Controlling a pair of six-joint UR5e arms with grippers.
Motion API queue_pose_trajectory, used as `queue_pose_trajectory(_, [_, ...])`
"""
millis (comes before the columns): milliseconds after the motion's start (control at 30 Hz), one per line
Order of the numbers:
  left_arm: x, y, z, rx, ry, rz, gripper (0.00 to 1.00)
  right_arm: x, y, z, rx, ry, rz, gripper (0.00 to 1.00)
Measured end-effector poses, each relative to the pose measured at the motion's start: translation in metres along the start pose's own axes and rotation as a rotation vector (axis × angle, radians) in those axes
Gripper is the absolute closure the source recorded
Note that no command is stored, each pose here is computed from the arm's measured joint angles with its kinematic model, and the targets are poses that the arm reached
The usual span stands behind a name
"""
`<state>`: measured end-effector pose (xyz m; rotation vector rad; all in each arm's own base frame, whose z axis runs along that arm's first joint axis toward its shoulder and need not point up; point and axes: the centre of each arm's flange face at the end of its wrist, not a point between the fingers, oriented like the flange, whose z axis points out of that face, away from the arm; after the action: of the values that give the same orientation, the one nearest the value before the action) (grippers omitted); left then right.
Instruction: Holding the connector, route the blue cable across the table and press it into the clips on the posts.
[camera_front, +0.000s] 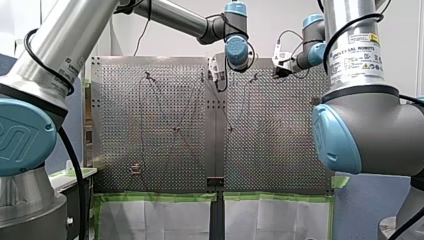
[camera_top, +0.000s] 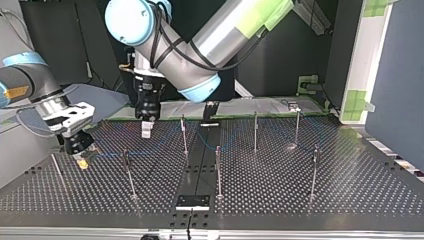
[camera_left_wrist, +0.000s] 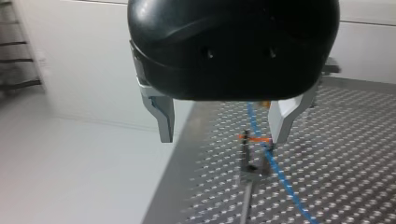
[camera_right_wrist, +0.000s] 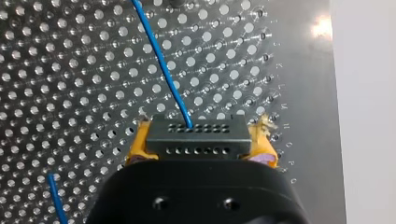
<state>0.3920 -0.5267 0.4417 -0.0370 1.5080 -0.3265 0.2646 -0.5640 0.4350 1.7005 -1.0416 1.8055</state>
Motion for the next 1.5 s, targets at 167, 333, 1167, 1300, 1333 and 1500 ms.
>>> queue_pose_trajectory(167, [-0.014, 0.007, -0.008, 0.004, -0.036, -0.069, 0.00, 0.000, -0.001, 0.000, 0.002, 0.000, -0.002, 1.00])
queue_pose_trajectory(333, [-0.027, 0.015, -0.014, 0.009, -0.070, -0.133, 0.00, -0.001, -0.001, 0.001, 0.000, -0.001, -0.002, 1.00])
queue_pose_trajectory(1167, [0.061, 0.041, -0.031, 0.009, -0.061, -0.227, 0.00, -0.004, 0.000, 0.002, -0.001, -0.006, 0.000, 1.00])
queue_pose_trajectory(1300, [0.072, 0.045, -0.036, 0.013, -0.059, -0.210, 0.00, -0.005, 0.000, 0.002, -0.001, -0.007, 0.001, 1.00])
queue_pose_trajectory(1333, [0.075, 0.045, -0.037, 0.014, -0.059, -0.208, 0.00, -0.005, 0.000, 0.002, -0.001, -0.007, 0.001, 1.00])
queue_pose_trajectory(1500, [0.089, 0.051, -0.043, 0.018, -0.058, -0.207, 0.00, -0.005, 0.000, 0.002, -0.001, -0.007, 0.001, 1.00])
